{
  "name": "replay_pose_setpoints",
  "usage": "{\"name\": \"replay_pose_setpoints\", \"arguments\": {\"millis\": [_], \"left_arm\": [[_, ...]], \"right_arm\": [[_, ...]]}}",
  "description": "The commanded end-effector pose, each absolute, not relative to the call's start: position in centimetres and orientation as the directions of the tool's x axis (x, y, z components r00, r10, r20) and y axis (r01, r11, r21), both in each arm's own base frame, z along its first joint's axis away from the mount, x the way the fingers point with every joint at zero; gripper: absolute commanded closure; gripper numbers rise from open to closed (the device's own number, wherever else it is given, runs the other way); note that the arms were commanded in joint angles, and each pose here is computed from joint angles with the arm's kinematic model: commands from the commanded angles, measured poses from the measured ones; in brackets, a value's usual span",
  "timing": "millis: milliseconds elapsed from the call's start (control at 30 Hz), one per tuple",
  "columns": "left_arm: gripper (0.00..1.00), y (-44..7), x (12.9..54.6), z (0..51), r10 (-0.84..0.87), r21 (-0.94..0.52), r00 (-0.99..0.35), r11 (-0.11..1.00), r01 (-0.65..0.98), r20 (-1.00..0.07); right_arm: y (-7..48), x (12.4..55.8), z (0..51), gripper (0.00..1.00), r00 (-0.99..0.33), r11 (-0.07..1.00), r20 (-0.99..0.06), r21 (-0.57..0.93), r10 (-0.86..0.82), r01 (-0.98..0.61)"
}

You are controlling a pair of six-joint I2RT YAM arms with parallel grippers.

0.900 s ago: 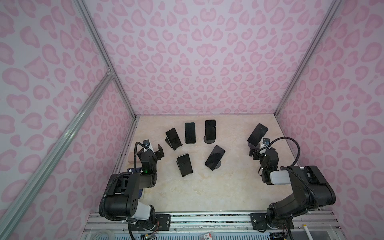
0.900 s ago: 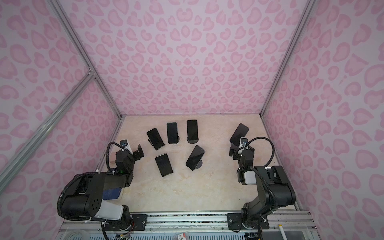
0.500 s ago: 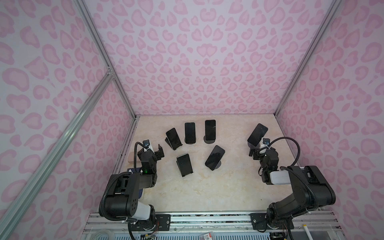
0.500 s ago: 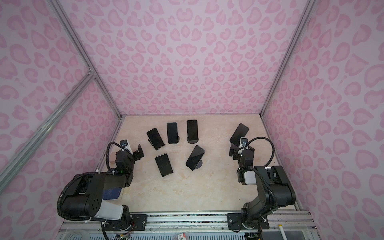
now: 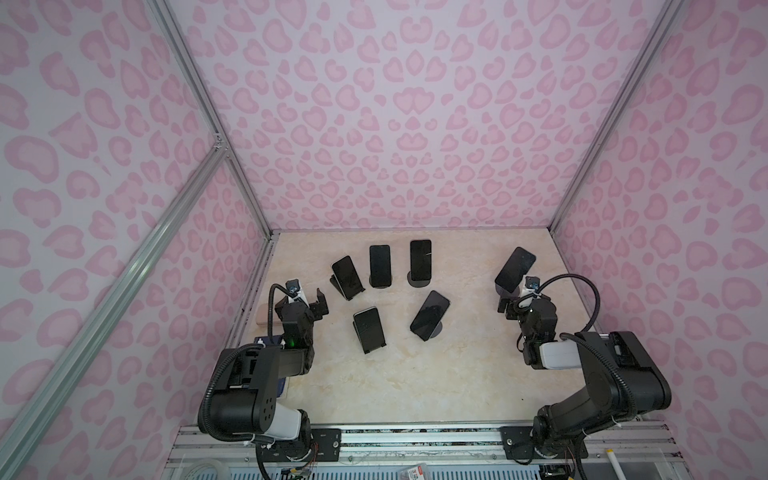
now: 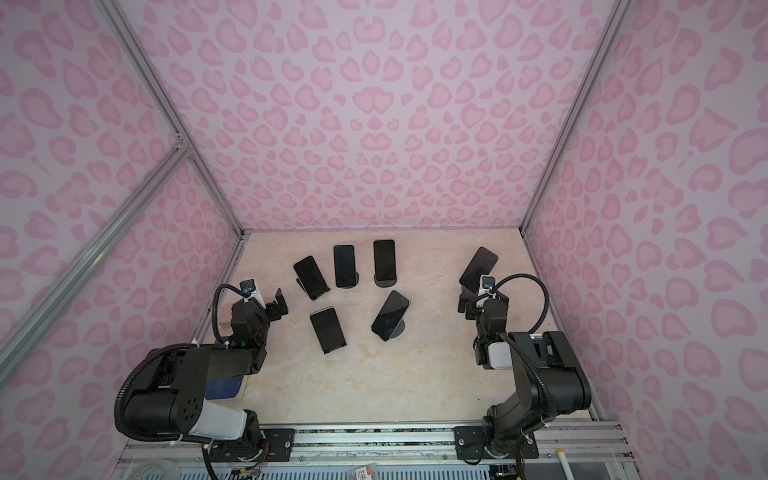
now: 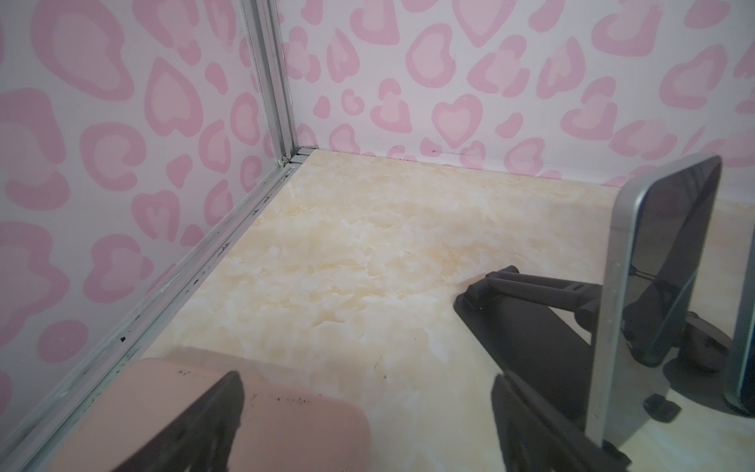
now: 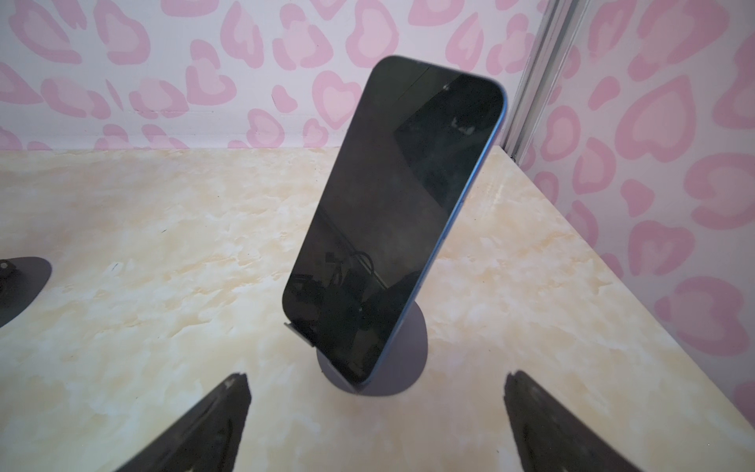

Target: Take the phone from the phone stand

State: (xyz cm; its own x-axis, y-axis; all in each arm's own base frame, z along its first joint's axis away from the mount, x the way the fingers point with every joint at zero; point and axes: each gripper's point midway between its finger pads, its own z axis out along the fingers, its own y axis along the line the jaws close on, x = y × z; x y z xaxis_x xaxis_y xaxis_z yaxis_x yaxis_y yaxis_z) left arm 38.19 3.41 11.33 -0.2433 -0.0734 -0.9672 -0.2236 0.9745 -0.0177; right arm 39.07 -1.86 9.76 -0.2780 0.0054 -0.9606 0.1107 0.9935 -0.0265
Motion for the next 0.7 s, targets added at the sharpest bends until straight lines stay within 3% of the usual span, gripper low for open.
{"name": "replay_pose_setpoints", "arguments": {"millis": [0, 667], "left_arm": [[0.02, 3.41, 38.41, 11.83, -0.070, -0.018, -0.226, 0.975, -0.222, -0.972], [0.02, 3.38, 38.36, 11.93, -0.070, -0.020, -0.221, 0.975, -0.220, -0.973]], "right_arm": [[-1.95, 39.10, 10.05, 0.00, -0.261, 0.993, -0.965, -0.026, 0.004, 0.112], [-1.95, 39.10, 10.04, 0.00, -0.262, 0.993, -0.965, -0.026, 0.005, 0.113]]}}
